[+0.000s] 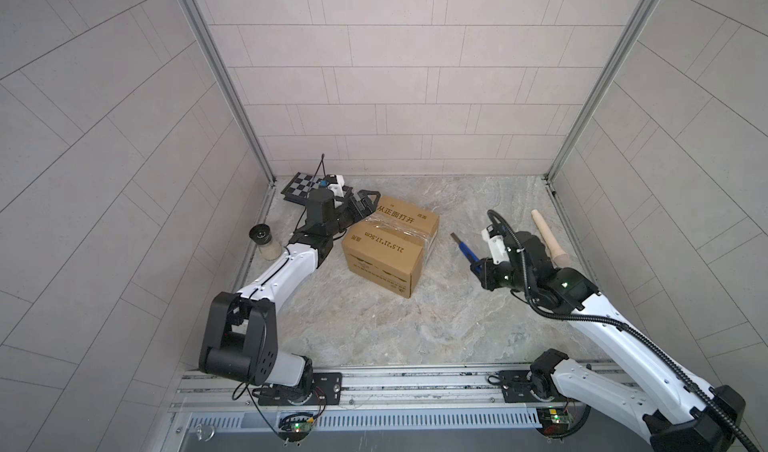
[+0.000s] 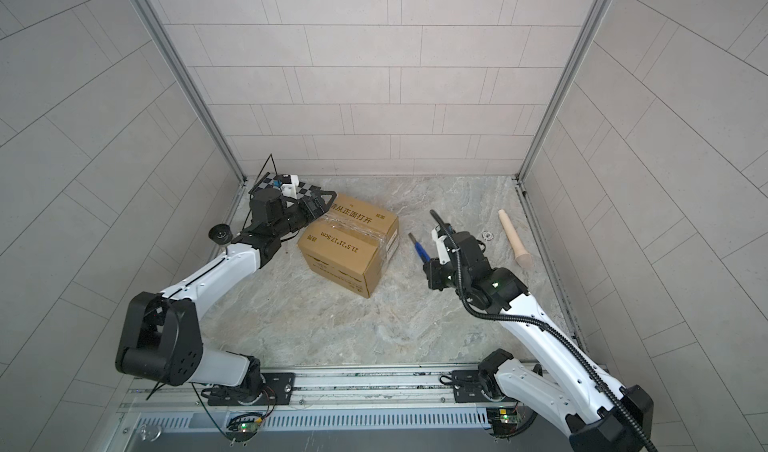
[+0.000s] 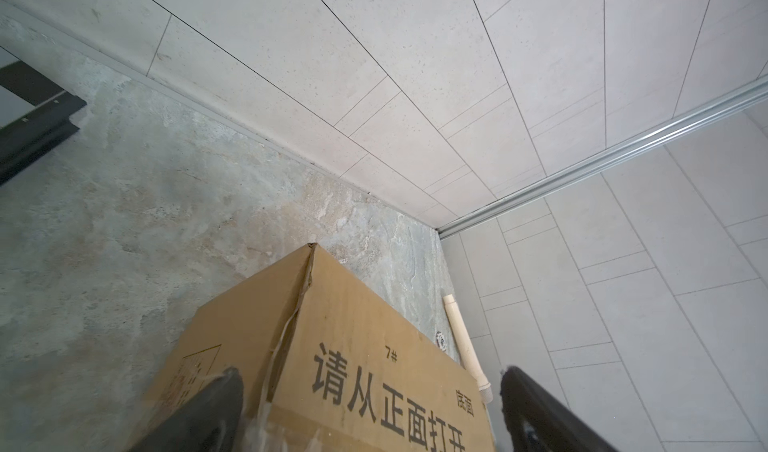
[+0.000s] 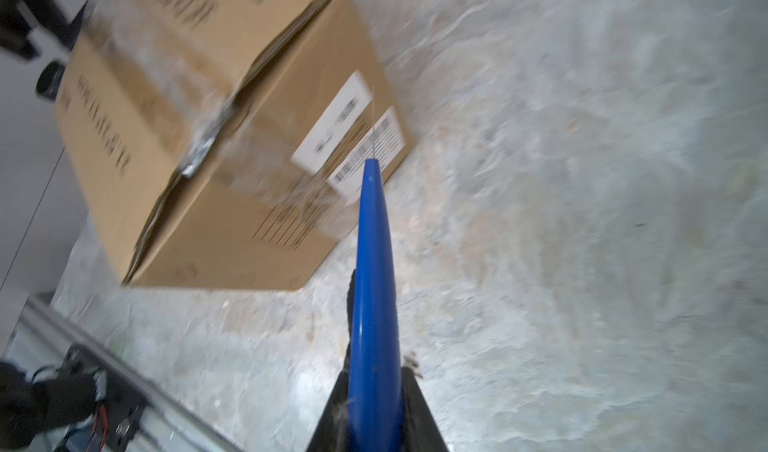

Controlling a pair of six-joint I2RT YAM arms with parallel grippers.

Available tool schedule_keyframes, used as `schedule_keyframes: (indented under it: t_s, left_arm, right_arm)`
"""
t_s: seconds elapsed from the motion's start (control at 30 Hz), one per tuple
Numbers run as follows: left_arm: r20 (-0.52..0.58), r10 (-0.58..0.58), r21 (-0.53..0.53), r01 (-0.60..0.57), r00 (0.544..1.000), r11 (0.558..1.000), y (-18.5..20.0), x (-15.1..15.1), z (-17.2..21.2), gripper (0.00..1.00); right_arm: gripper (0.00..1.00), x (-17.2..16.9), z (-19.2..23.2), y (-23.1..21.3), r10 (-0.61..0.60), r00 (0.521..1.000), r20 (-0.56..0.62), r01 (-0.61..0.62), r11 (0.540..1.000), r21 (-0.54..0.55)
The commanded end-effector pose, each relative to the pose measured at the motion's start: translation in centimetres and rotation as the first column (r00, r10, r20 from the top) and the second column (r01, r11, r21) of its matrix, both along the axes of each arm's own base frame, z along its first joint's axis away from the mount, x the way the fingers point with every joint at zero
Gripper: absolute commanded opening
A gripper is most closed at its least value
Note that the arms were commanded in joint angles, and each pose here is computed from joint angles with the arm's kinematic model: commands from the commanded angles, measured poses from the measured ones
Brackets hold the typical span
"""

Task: Unpack the express box
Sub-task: 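Lower the cutter to the box's side seam while the left holds the box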

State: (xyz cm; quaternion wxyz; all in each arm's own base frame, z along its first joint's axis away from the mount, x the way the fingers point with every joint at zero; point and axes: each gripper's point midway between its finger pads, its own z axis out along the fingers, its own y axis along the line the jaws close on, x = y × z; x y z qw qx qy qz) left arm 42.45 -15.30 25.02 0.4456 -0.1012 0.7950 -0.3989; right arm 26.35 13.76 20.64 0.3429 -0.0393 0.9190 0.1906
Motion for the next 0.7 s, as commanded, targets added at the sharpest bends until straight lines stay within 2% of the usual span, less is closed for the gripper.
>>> schedule_keyframes:
  t_s: [0.0,0.07,0.13,0.23,0.33,0.43,0.53,0.67]
  left_arm:
    - [0.065,0.059,0.145,-0.068,0.996,0.987,2.5,-2.5,3.1,1.0]
    - [0.064,0.121,0.206,-0.131,0.991,0.97,4.3,-4.5,3.2,1.0]
    - [0.071,0.129,0.218,-0.142,0.989,0.966,5.0,-6.7,3.2,1.0]
    - [0.036,0.106,0.178,-0.111,0.994,0.978,4.9,-9.6,1.8,1.0]
    - [0.013,0.089,0.079,-0.09,0.996,0.993,4.3,-11.5,0.4,1.0]
    - [-0.015,0.086,0.019,-0.086,0.996,0.996,3.8,-12.0,-1.0,1.0]
    - [-0.02,0.085,-0.008,-0.086,0.996,0.996,3.5,-11.3,-1.2,1.0]
    - [-0.014,0.062,-0.031,-0.062,0.998,0.998,2.6,-9.1,-0.6,1.0]
  right_arm:
    - [0.0,4.4,1.7,-0.8,0.005,0.998,0.065,0.001,0.996,-0.088]
    - [0.0,7.7,1.4,-0.3,0.034,0.998,0.051,-0.027,0.993,-0.118]
    - [0.0,10.6,1.6,0.8,0.086,0.995,0.055,-0.078,0.987,-0.138]
    - [0.0,14.3,1.4,2.8,0.195,0.98,0.05,-0.184,0.969,-0.162]
    - [0.0,16.5,0.1,4.4,0.275,0.961,-0.011,-0.273,0.949,-0.156]
    - [0.0,15.3,-0.5,6.0,0.391,0.913,-0.112,-0.404,0.906,-0.125]
    - [0.0,12.9,-0.9,6.6,0.443,0.884,-0.152,-0.464,0.87,-0.164]
    - [0.0,9.8,-0.2,6.7,0.421,0.896,-0.144,-0.437,0.893,-0.11]
